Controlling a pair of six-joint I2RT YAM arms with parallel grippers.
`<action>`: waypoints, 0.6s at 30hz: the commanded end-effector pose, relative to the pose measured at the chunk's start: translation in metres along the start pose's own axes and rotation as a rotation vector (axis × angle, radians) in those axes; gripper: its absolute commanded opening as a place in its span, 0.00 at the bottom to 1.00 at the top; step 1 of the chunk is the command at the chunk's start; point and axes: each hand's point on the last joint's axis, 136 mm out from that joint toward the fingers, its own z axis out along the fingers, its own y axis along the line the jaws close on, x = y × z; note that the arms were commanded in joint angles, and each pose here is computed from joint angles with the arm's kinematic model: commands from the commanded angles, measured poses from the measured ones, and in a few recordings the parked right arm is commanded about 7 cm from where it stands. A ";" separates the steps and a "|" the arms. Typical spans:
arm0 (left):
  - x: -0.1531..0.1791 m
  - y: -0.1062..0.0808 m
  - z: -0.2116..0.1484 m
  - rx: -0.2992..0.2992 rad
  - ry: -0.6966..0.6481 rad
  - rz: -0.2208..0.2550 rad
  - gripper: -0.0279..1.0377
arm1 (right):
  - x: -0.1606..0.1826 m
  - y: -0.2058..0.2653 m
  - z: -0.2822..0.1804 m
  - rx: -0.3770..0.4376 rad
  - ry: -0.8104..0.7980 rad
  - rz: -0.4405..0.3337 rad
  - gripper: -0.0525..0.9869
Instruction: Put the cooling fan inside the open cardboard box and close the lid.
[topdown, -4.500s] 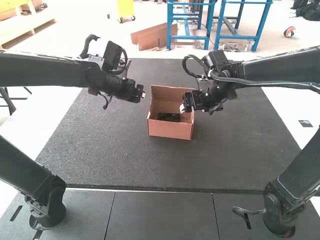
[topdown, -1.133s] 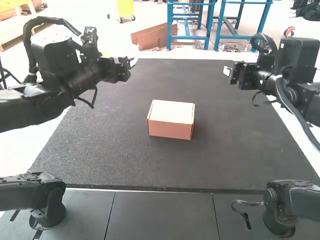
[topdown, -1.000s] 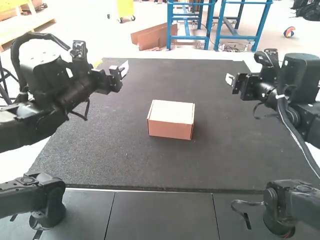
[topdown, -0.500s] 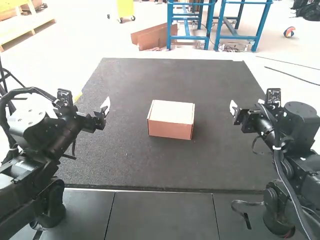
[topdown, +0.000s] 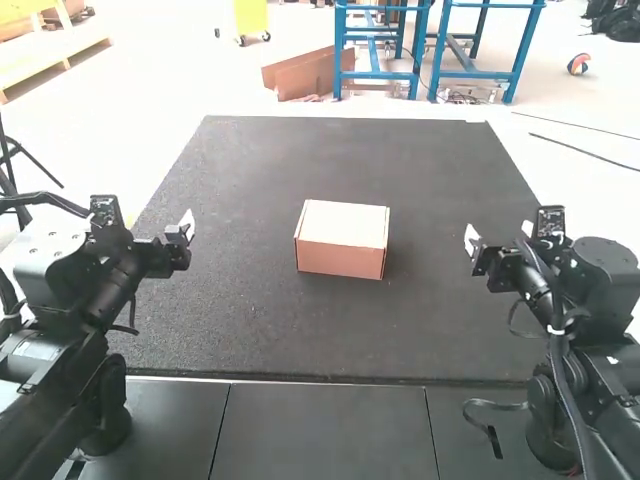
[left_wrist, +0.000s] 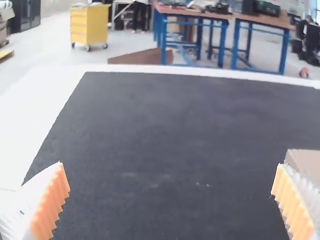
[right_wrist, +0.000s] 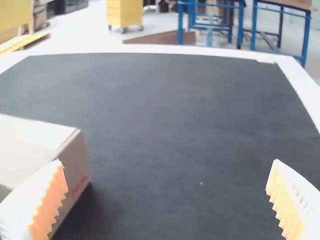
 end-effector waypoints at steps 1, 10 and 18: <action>0.004 0.010 0.000 -0.040 0.007 -0.028 0.93 | 0.000 -0.013 -0.001 0.057 -0.008 -0.012 0.93; 0.008 0.010 0.000 -0.043 0.024 -0.002 0.93 | 0.002 -0.029 -0.004 0.121 0.002 -0.022 0.93; 0.003 0.011 0.000 -0.047 0.004 -0.002 0.93 | 0.003 -0.031 -0.005 0.130 0.006 -0.019 0.93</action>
